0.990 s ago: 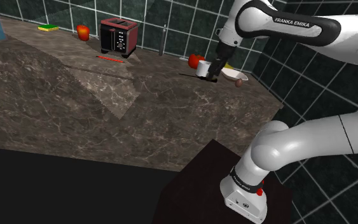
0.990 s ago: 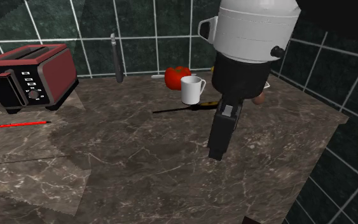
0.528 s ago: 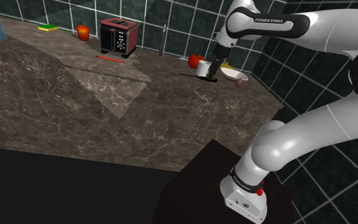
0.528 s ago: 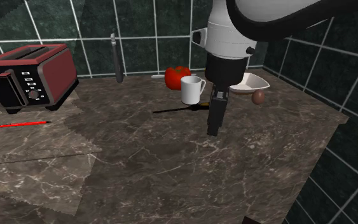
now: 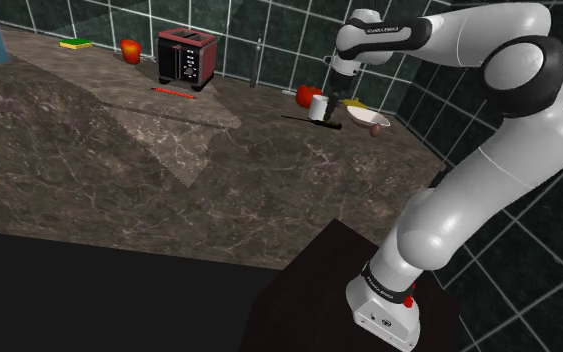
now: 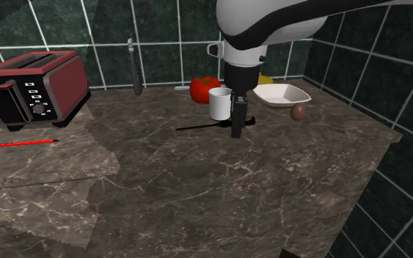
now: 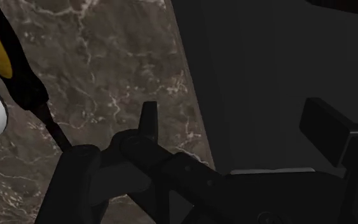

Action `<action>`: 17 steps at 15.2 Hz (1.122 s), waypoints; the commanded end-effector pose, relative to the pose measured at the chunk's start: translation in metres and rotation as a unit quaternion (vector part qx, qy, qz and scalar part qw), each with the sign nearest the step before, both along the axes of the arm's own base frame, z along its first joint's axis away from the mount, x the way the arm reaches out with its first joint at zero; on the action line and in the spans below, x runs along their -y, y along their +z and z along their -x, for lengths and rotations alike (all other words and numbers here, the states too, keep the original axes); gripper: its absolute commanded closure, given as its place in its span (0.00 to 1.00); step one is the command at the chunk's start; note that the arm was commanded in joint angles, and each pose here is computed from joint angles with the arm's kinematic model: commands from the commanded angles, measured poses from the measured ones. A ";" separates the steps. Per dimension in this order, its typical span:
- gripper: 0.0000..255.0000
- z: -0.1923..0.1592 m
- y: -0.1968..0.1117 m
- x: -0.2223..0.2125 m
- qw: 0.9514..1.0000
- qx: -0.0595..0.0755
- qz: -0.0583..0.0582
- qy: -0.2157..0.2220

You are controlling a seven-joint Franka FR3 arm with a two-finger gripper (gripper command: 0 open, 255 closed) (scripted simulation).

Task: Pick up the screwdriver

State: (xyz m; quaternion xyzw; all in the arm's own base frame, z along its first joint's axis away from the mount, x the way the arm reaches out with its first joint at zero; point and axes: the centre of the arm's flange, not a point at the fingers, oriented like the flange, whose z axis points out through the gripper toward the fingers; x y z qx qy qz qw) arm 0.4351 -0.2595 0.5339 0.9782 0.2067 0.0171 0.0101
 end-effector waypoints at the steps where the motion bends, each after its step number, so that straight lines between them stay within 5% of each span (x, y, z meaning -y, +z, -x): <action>1: 0.00 -0.016 -0.010 0.019 1.000 -0.005 0.000 0.023; 13: 0.00 -0.138 -0.058 0.119 0.989 -0.031 -0.004 0.146; 17: 0.00 -0.140 -0.074 0.120 0.989 -0.032 -0.004 0.147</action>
